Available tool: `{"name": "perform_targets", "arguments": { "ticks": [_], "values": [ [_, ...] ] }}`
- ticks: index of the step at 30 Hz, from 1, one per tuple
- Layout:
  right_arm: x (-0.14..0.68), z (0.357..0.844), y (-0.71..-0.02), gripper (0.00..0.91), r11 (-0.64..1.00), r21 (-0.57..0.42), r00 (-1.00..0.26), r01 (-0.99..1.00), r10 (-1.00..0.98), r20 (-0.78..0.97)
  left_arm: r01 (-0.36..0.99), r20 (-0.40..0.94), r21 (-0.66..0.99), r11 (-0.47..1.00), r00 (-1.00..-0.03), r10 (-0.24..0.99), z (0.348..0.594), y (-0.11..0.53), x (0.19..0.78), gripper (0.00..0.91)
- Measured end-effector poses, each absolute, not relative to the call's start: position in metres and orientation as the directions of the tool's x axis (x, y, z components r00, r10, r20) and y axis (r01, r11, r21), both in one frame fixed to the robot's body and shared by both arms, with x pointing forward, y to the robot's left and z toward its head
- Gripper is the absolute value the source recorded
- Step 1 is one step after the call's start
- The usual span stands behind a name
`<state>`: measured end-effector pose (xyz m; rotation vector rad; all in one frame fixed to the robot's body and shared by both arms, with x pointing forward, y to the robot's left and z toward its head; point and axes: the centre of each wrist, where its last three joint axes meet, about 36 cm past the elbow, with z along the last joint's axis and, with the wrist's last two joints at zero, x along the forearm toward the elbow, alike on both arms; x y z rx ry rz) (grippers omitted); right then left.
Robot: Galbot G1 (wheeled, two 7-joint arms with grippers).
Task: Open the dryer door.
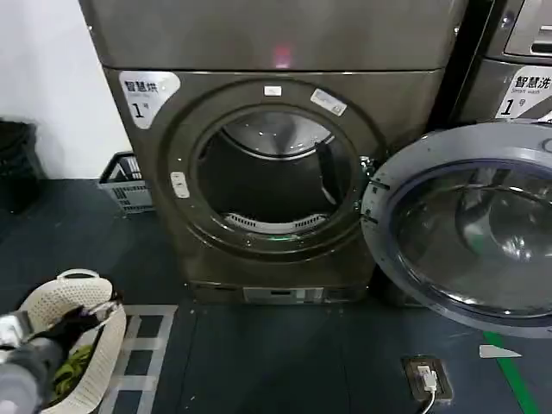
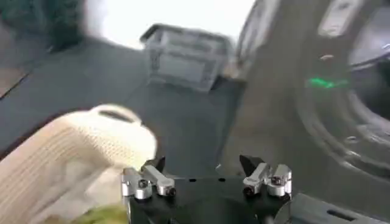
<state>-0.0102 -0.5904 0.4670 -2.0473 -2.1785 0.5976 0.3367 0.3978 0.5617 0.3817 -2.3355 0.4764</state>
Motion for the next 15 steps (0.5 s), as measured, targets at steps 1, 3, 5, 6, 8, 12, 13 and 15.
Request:
{"name": "perform_targets", "arguments": {
  "ticks": [1,3,5,6,8,12,13,15],
  "values": [
    [-0.010,0.465,-0.589,0.907,0.029,-0.337,-0.101,0.941,0.974,-0.200,-0.417,0.717,-0.252,0.873,-0.687,-0.121,0.563,0.404,0.341,0.907],
    [-0.011,0.463,-0.588,0.907,0.039,-0.330,-0.109,0.943,0.975,-0.196,-0.461,0.753,-0.301,0.834,-0.652,-0.089,0.564,0.419,0.350,0.907],
    [-0.012,0.463,-0.586,0.907,0.040,-0.320,-0.110,0.947,0.972,-0.206,-0.514,0.777,-0.332,0.791,-0.625,-0.079,0.564,0.437,0.358,0.907],
    [-0.013,0.463,-0.587,0.907,0.039,-0.319,-0.111,0.947,0.971,-0.210,-0.539,0.788,-0.351,0.766,-0.611,-0.069,0.564,0.446,0.362,0.907],
    [-0.016,0.462,-0.587,0.907,0.032,-0.319,-0.105,0.947,0.971,-0.213,-0.583,0.806,-0.375,0.721,-0.589,-0.058,0.566,0.465,0.368,0.907],
    [-0.022,0.462,-0.589,0.907,0.017,-0.317,-0.092,0.948,0.971,-0.222,-0.654,0.825,-0.410,0.635,-0.564,-0.048,0.565,0.498,0.376,0.907],
    [-0.023,0.461,-0.590,0.907,0.015,-0.318,-0.089,0.948,0.971,-0.221,-0.666,0.829,-0.411,0.623,-0.557,-0.049,0.563,0.505,0.378,0.907],
    [-0.025,0.459,-0.591,0.907,0.012,-0.320,-0.086,0.947,0.972,-0.219,-0.682,0.833,-0.420,0.599,-0.552,-0.044,0.563,0.521,0.382,0.907]
  ]
}}
